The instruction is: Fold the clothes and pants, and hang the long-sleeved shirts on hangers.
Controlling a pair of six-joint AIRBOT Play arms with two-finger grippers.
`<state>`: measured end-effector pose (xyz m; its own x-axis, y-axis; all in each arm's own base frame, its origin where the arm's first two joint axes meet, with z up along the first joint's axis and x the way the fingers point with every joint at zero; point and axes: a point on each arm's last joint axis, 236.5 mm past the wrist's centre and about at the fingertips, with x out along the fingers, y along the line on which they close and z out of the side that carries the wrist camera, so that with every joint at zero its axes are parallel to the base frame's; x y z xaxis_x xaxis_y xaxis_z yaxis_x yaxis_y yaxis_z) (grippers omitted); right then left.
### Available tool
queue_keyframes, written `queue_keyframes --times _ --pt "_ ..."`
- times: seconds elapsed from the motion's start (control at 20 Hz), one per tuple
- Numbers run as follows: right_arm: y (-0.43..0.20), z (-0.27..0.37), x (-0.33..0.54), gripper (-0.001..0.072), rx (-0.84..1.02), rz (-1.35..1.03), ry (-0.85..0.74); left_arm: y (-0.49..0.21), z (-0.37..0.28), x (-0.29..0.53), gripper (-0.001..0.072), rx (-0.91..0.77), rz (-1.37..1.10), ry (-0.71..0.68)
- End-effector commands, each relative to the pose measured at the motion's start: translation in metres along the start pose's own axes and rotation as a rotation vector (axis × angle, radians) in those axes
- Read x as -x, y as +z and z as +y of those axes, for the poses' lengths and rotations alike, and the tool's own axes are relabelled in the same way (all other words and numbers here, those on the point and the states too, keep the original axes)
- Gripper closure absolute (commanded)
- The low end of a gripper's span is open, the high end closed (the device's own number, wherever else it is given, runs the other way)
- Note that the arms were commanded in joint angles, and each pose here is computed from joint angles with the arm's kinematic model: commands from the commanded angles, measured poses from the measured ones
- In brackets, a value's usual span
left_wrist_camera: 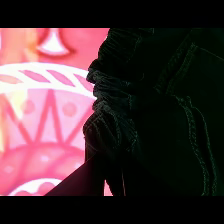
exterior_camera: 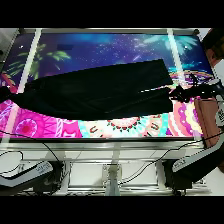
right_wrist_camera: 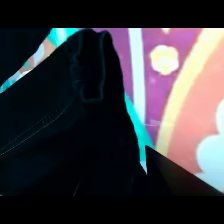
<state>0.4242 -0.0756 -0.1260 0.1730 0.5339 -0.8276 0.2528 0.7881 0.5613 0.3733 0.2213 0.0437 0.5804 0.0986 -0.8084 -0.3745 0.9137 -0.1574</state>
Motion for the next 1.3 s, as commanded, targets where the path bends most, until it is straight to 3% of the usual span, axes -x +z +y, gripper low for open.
queue_keyframes --times 0.0,0.05,0.1,0.15,0.2,0.45,0.65,1.0,1.25 --pt "0.002 0.005 -0.016 0.0320 0.090 0.009 -0.038 0.000 0.000 0.000 0.0642 0.002 -0.002 -0.001" --pt "0.001 0.005 -0.020 0.0340 0.108 0.019 -0.055 0.000 0.000 0.000 0.0642 0.001 -0.002 0.000" --pt "-0.002 0.005 -0.022 0.0406 0.125 0.034 -0.075 0.000 0.000 0.000 0.0642 0.001 -0.002 0.000" --pt "-0.004 0.005 -0.024 0.0500 0.139 0.048 -0.088 0.000 0.000 0.000 0.0642 0.001 -0.002 0.000" --pt "-0.004 0.005 -0.024 0.0696 0.145 0.049 -0.093 0.000 0.000 0.000 0.0642 0.001 -0.002 0.000" --pt "0.030 0.020 0.029 0.0692 0.166 -0.029 -0.111 0.015 0.001 0.012 0.0645 0.021 -0.042 0.015" --pt "0.051 0.008 0.093 0.0692 0.107 -0.078 -0.224 0.032 0.030 0.042 0.0647 0.060 -0.047 0.162" --pt "0.015 -0.015 0.100 0.0692 0.066 0.075 -0.283 -0.055 0.049 0.030 0.0646 0.070 0.347 0.218" --pt "0.021 -0.023 0.091 0.0692 0.061 0.044 -0.301 -0.088 0.052 0.004 0.0647 0.093 0.469 0.202"
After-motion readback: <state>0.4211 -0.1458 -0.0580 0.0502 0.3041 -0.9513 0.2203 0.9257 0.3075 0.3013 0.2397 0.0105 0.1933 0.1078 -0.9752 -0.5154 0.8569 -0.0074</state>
